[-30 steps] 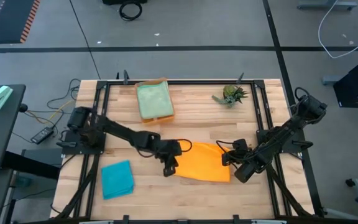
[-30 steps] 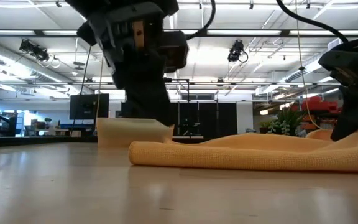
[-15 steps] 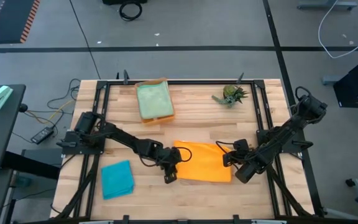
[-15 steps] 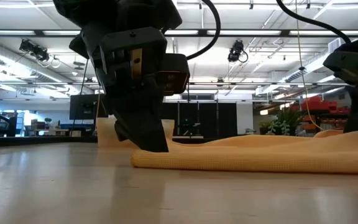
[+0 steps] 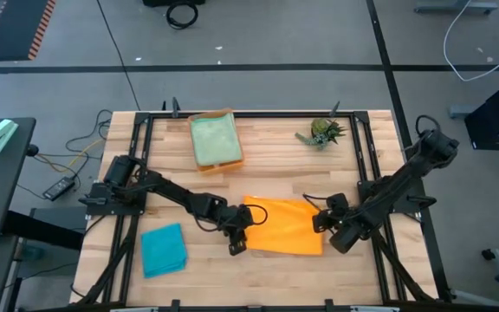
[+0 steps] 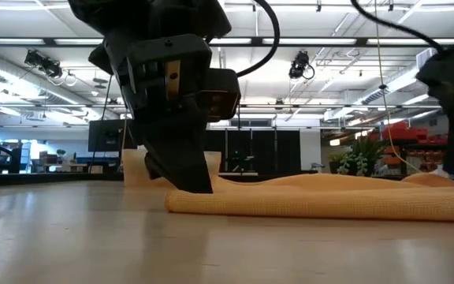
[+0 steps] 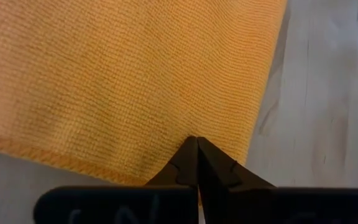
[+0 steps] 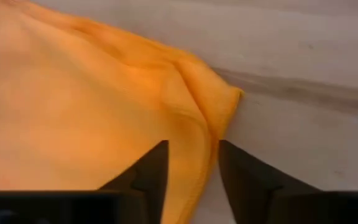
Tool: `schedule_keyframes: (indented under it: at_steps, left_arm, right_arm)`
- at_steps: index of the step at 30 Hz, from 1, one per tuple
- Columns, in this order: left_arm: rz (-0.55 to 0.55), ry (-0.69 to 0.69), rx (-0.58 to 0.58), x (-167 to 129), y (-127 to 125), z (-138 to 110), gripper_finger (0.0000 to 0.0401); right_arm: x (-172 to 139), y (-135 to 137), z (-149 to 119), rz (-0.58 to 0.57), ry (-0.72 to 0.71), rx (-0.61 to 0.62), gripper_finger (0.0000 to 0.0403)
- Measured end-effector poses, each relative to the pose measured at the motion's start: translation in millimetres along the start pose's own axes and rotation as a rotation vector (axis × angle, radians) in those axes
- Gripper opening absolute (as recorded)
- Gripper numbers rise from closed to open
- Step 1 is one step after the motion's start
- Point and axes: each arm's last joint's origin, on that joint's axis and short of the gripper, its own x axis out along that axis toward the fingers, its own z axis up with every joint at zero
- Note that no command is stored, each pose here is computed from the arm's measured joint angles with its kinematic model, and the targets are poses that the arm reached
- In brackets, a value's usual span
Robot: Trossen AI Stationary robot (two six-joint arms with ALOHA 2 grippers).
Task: Fold microfiber towels
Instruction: Fold the orange microfiber cloth
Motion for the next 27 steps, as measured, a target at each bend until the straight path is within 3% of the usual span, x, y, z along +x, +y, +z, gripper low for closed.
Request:
schedule_keyframes:
  at_steps: [5,10,14,19,23,27]
  left_arm:
    - [-0.081,0.090,-0.006,-2.2,-0.7,-3.5,0.0014]
    - [-0.164,0.262,0.028,-7.3,-0.9,-14.6,0.0006]
    - [-0.083,0.298,0.066,-21.5,3.0,-17.7,0.0012]
    - [0.084,0.197,0.082,-57.3,-1.5,-12.8,0.0006]
    - [0.163,0.177,0.063,-66.1,-7.3,-19.9,0.0007]
    - [0.200,0.195,0.029,-53.3,-10.4,-29.1,0.0006]
  right_arm:
    - [-21.5,1.0,14.6,0.109,0.000,-0.043,0.0202]
    - [-25.4,7.3,24.1,0.167,-0.002,-0.155,0.0208]
    - [-5.9,21.9,31.2,0.191,-0.014,-0.261,0.0164]
    - [13.7,45.2,44.9,0.271,-0.013,-0.368,0.0026]
    - [34.0,65.2,50.9,0.384,0.066,-0.441,0.0007]
    - [59.6,71.2,49.9,0.375,0.125,-0.516,0.0003]
